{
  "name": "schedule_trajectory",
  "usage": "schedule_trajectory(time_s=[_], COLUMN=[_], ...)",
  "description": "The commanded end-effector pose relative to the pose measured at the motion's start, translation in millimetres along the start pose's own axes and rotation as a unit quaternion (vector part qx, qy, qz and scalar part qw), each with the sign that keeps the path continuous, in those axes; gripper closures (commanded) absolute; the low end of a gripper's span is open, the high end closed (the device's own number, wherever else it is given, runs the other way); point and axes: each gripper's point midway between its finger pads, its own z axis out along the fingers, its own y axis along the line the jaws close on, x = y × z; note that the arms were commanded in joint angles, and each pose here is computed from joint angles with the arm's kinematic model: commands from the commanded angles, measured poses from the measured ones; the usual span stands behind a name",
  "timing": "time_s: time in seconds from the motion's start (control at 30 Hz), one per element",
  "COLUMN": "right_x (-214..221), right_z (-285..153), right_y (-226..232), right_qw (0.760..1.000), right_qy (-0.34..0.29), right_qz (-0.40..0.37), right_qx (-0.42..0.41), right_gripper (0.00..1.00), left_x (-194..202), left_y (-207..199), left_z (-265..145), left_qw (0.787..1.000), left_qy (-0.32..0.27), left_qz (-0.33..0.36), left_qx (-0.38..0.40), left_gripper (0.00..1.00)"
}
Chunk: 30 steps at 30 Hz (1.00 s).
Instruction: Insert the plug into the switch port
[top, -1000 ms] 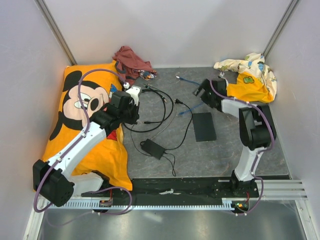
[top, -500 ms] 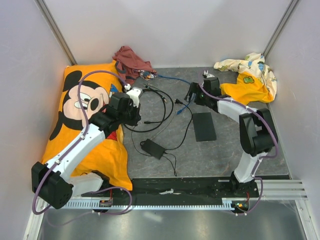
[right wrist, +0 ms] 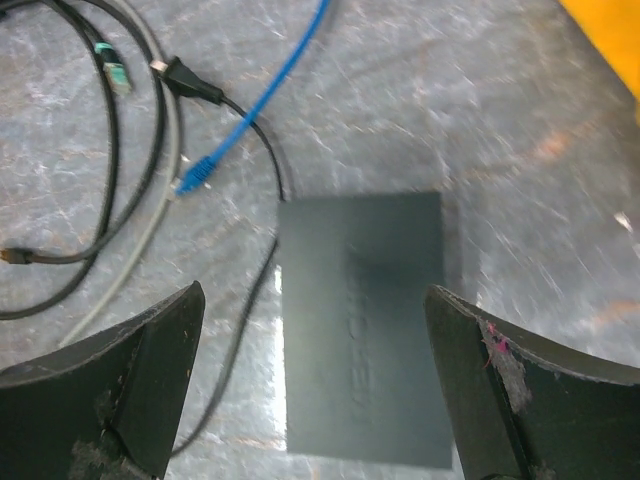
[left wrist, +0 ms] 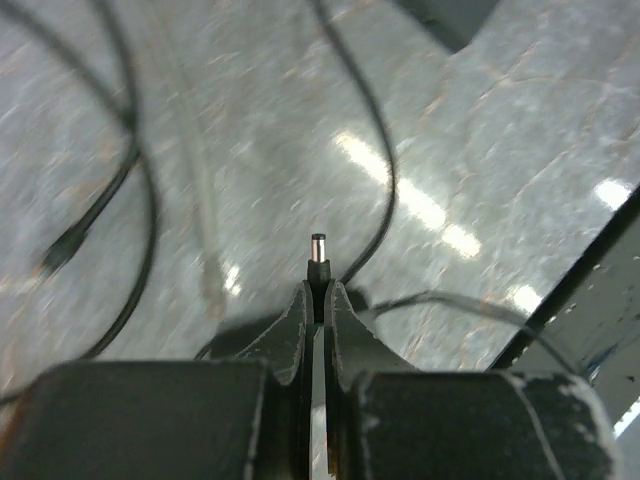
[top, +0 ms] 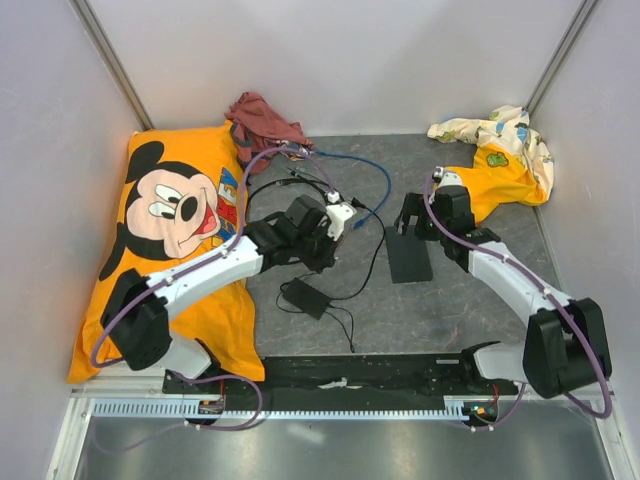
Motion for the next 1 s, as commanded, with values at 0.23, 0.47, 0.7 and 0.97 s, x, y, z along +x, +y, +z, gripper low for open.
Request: schedule_trajectory(time_s=[0.23,0.47,0.7,0.97], right_x=[6,22,39,49], right_z=[-18,0,20,27], right_y=[-49,-67,-70,-67], right_qw=[0.99,0.983,0.98,0.979], right_qy=[-0.061,-0.025,0.012,0.028], right_qz=[0.118,0.178,0.198,0.201], right_qx=[0.056,0.027,0.015,0.004], right_gripper=[0.02,0.02,0.02,0.02], left_x=[-37,-43,-35,-27], left_y=[-44,-61,-81,-80], left_z=[91,119,146,167], left_qw=[0.988,0.979,0.977,0.978], left_qy=[-0.068,-0.101,-0.07,-0.032], left_qz=[0.088,0.13,0.144,0.165], left_qx=[0.11,0.12,0.138,0.123], left_gripper=[0.98,0.99,0.98,0.98])
